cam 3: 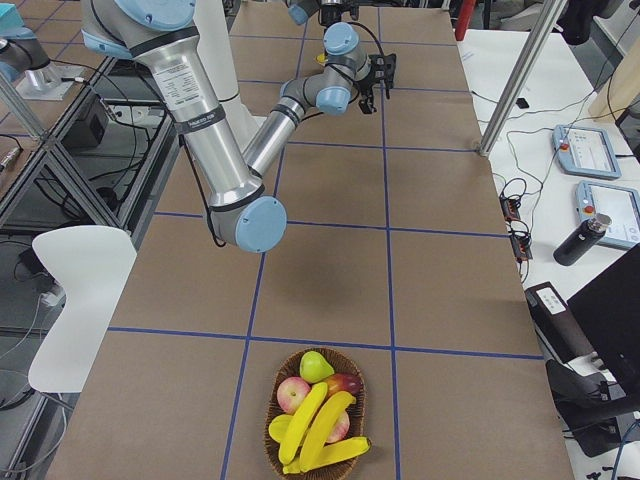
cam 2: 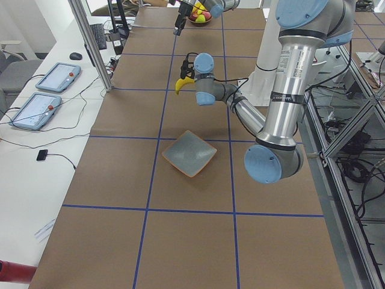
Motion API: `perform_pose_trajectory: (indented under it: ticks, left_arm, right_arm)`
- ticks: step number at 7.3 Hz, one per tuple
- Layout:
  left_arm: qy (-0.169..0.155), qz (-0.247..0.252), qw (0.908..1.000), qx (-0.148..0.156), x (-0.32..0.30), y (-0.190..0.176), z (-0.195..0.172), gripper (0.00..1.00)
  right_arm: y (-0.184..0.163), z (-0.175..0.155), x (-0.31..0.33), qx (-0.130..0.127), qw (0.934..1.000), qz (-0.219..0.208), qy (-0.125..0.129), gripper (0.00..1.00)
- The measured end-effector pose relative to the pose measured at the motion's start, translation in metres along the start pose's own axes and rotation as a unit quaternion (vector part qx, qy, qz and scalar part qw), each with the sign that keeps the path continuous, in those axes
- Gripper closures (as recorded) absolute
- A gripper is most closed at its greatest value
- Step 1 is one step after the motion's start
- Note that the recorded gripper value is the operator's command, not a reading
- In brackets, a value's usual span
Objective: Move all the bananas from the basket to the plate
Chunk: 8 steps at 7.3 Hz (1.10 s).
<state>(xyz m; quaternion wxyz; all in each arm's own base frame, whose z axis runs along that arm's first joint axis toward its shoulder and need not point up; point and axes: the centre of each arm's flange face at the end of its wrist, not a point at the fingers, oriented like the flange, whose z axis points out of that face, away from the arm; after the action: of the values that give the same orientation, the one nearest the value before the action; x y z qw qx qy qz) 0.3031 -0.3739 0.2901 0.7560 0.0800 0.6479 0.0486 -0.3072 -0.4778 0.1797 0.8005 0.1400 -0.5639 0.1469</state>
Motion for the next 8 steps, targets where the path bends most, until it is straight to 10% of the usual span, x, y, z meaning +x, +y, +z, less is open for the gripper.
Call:
perform_pose_trajectory:
  ticks: [2, 6, 8]
  left_arm:
    - [-0.064, 0.01, 0.9979, -0.008, -0.077, 0.024, -0.017, 1.0]
    - [-0.163, 0.002, 0.9866, -0.001, -0.175, 0.047, -0.024, 0.96]
    - [-0.2, 0.011, 0.9797, 0.004, -0.21, 0.045, -0.014, 0.51]
  right_arm:
    - [-0.038, -0.007, 0.062, -0.01, 0.9953, -0.06, 0.076, 0.0]
    - [-0.104, -0.056, 0.207, -0.063, 0.9735, -0.174, 0.134, 0.0]
    - [-0.129, -0.082, 0.281, -0.09, 0.9593, -0.227, 0.142, 0.0]
